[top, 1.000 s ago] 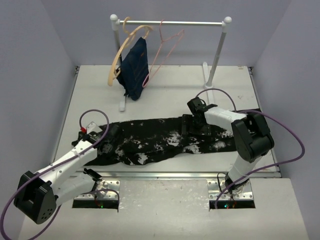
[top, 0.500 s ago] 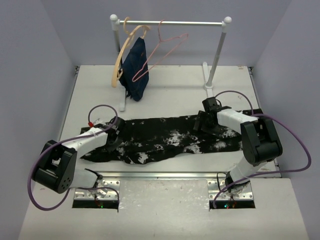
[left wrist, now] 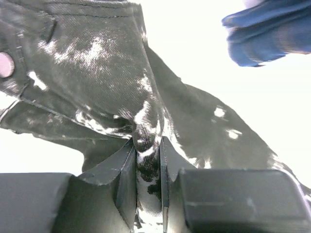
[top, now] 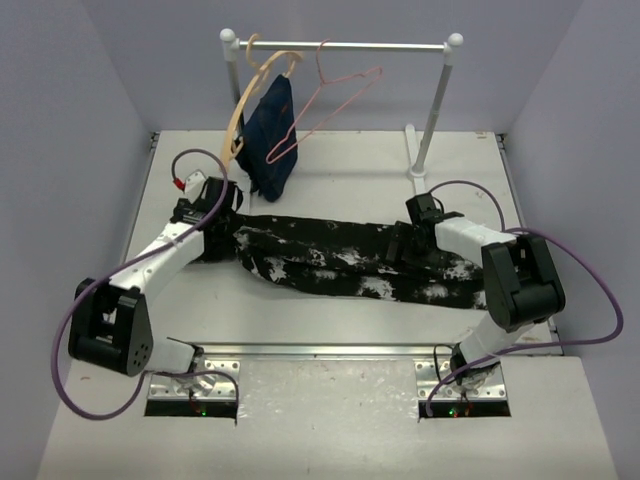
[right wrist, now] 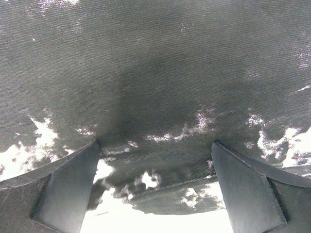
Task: Place the trousers on the hanger
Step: Fold the trousers at the center of the board.
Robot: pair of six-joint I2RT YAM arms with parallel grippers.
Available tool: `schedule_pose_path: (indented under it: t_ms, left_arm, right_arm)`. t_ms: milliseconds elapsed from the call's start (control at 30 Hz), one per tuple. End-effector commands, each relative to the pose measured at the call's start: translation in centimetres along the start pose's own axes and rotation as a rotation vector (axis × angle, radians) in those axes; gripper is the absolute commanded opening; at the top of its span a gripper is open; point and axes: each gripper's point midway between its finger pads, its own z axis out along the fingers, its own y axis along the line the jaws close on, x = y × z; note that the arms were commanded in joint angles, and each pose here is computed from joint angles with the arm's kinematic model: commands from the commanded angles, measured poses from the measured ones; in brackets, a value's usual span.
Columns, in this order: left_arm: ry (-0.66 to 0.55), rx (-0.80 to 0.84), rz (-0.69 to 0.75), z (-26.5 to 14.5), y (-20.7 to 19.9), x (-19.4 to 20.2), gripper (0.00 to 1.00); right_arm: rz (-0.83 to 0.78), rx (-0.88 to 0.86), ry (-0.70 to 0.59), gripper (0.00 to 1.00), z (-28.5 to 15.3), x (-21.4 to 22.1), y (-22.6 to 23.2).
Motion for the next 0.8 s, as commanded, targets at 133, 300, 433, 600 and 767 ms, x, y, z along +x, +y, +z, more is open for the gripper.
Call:
schedule_pose_path:
  t_ms: [133, 300, 433, 600, 767]
  left_arm:
    - [-0.274, 0.030, -0.129, -8.2, 5.9, -4.1, 0.52]
    - [-0.343, -0.059, -0.176, -11.6, 9.5, -5.2, 1.00]
    - [-0.374, -0.172, -0.245, -13.1, 12.2, -5.6, 1.00]
    - [-0.303, -0.224, -0.302, -10.1, 12.0, -3.4, 1.00]
    - [-0.092, -0.248, -0.295, -5.5, 9.9, 0.1, 1.00]
  right_arm:
    - [-0.038, -0.065, 0.014, 0.99, 0.2, 0.3, 0.6]
    - [-0.101, -0.149, -0.064, 0.99, -3.1, -0.4, 1.3]
    - [-0.167, -0.165, -0.160, 0.99, -6.3, -1.9, 1.6]
    - [-0.278, -0.301, -0.161, 0.99, -7.3, -1.3, 4.4]
    - [-0.379, -0.313, -0.042, 0.97, -4.7, 1.4, 6.2]
